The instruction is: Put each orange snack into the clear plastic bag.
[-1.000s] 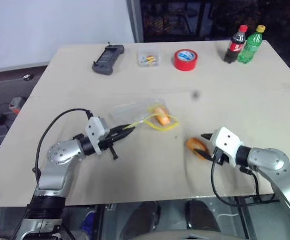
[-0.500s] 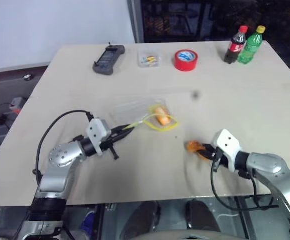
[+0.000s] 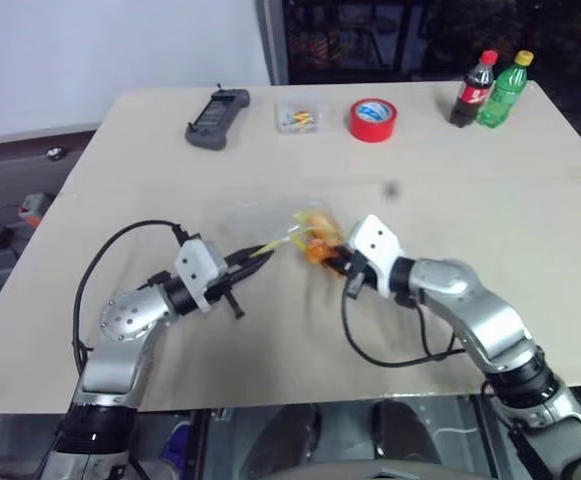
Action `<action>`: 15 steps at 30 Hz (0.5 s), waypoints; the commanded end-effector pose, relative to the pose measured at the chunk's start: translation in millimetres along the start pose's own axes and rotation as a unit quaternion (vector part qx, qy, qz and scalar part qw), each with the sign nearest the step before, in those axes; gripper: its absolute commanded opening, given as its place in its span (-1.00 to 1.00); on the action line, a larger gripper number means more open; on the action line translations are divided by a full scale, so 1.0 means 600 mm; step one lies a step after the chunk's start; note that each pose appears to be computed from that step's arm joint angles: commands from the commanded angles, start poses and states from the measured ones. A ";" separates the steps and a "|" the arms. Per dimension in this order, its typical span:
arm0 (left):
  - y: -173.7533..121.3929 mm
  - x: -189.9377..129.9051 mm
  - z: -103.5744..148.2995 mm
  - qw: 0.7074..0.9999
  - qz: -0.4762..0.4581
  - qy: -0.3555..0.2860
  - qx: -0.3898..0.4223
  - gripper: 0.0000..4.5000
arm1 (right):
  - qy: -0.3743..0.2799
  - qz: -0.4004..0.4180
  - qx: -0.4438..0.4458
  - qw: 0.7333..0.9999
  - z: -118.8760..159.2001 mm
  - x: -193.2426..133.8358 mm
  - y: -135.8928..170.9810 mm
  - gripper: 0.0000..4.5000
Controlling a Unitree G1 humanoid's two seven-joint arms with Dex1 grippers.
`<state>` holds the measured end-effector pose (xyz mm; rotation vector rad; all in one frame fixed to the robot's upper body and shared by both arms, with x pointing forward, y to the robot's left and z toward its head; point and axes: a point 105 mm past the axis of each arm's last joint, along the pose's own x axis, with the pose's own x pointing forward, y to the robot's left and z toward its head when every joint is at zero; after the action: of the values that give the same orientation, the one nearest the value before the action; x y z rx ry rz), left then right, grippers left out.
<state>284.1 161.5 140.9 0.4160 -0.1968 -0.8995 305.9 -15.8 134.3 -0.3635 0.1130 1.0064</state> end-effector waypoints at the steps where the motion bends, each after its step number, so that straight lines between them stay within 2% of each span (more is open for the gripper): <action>1: -0.010 -0.009 0.014 1.000 -0.012 -0.004 0.013 -1.00 | -0.024 -0.029 -0.018 0.999 0.028 0.015 -0.017 -0.97; 7: -0.037 -0.040 -0.021 0.998 -0.042 0.042 0.006 -1.00 | -0.034 -0.038 -0.010 0.999 0.037 0.020 -0.023 -0.97; 15: -0.038 -0.044 -0.030 0.998 -0.044 0.042 0.009 -1.00 | -0.036 -0.015 0.010 0.999 0.034 0.030 -0.007 -0.97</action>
<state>257.2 174.0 106.9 0.4521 -0.0719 -0.9678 320.5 -4.1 137.0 -0.3287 0.1034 0.9673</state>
